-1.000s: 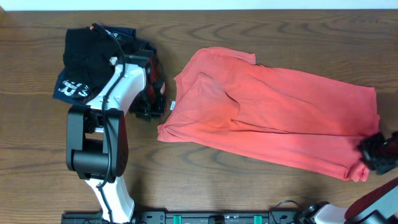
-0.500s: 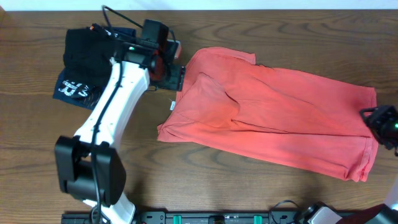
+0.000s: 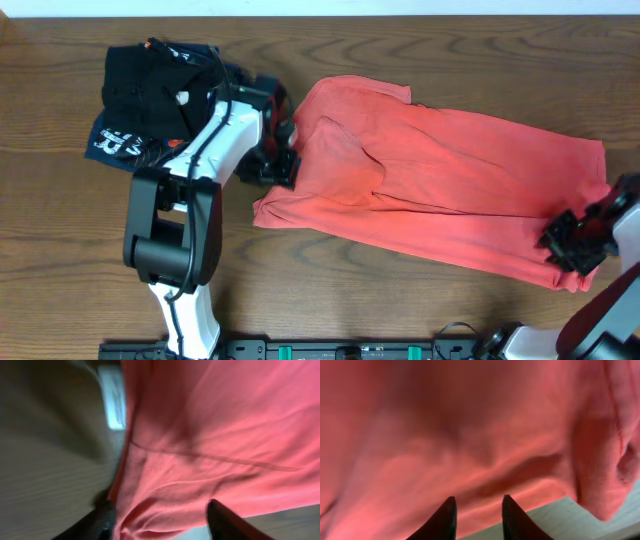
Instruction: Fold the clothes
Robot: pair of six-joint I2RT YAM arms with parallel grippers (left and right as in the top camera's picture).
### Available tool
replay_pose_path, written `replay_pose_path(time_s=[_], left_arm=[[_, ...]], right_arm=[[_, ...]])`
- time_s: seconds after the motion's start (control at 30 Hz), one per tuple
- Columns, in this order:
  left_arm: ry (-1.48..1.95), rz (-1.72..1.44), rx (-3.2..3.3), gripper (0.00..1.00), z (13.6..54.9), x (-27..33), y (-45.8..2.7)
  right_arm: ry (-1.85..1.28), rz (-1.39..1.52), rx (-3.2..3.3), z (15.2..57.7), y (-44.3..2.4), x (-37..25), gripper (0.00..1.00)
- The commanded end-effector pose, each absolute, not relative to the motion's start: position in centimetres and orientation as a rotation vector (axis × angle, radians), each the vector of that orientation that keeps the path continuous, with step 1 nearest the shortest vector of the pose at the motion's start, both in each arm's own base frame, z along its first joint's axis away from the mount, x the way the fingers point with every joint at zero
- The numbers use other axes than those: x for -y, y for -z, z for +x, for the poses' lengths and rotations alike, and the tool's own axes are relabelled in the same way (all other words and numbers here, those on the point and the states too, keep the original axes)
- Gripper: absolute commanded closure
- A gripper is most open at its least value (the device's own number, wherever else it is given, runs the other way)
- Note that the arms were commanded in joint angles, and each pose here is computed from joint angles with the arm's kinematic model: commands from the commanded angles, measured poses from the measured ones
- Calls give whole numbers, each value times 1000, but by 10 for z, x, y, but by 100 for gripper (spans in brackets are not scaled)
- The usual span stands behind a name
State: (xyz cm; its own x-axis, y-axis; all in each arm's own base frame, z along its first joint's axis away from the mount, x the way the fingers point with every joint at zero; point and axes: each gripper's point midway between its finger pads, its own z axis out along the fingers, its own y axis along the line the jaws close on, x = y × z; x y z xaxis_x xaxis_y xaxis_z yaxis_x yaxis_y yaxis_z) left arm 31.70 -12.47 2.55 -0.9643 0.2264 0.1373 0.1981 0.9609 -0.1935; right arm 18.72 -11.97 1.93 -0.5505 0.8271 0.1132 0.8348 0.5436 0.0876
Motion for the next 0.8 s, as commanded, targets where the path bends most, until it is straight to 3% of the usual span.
replay_pose_path(time_s=[0.0,0.13,0.23,0.3,0.43,0.63,0.77], left_arm=[[-275,-315,2879,52,296,123,-11],[-255,-299,2822,71,272,117,5],[-241,-244,2804,85,257,112,21],[-223,-198,2776,94,245,109,27],[-175,-99,2693,94,219,101,28],[-129,24,2517,94,181,97,8],[-123,29,2435,94,154,96,1]], right_arm=[[42,-1579,2582,159,-4,133,73],[-229,-1751,2411,122,9,154,74],[-237,-1797,2382,112,18,155,75],[-256,-1815,2346,104,18,157,82],[-224,-1916,2285,100,9,167,89],[-233,-2005,2291,108,-21,187,84],[-182,-2046,2359,123,-38,194,76]])
